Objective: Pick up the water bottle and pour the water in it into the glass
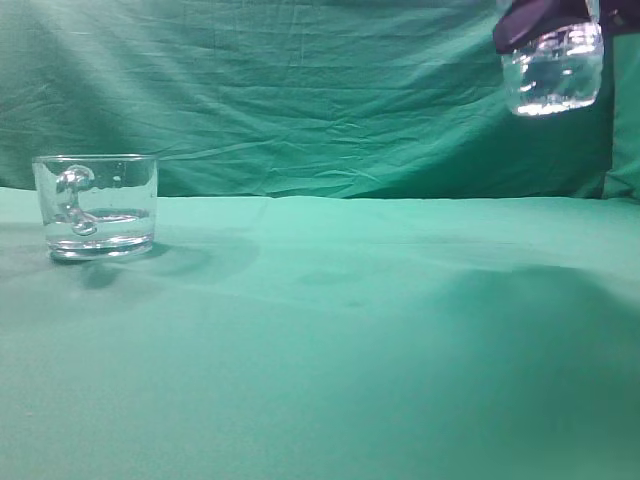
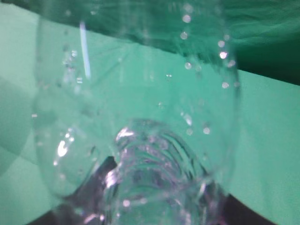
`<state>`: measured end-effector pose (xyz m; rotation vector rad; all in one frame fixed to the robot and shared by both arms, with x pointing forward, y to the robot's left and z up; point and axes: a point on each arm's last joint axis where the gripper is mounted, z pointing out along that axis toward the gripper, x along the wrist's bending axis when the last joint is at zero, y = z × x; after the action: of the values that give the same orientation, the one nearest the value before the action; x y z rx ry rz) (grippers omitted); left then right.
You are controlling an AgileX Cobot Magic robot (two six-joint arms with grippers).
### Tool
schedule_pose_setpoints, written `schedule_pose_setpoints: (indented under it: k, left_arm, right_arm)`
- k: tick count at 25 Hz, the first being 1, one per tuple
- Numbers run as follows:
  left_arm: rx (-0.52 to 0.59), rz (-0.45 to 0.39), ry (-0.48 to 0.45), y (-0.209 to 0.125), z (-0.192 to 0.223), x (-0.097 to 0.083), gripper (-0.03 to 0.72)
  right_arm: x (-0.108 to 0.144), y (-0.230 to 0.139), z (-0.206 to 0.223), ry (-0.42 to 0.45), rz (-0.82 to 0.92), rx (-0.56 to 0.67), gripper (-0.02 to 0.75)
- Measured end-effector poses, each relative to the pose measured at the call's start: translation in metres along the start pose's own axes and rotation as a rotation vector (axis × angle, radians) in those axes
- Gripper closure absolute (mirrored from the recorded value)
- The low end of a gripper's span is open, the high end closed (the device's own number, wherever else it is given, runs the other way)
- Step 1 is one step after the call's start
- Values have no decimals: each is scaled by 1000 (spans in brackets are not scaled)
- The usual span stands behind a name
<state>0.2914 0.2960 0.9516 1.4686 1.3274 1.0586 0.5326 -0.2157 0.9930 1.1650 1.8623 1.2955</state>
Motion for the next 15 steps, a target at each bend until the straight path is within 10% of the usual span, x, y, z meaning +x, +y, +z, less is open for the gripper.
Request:
schedule_pose_setpoints:
  k: [15]
  left_arm:
    - [0,0,0,0,0,0,688]
  right_arm:
    - [5,-65,54,157,-21,-4,461]
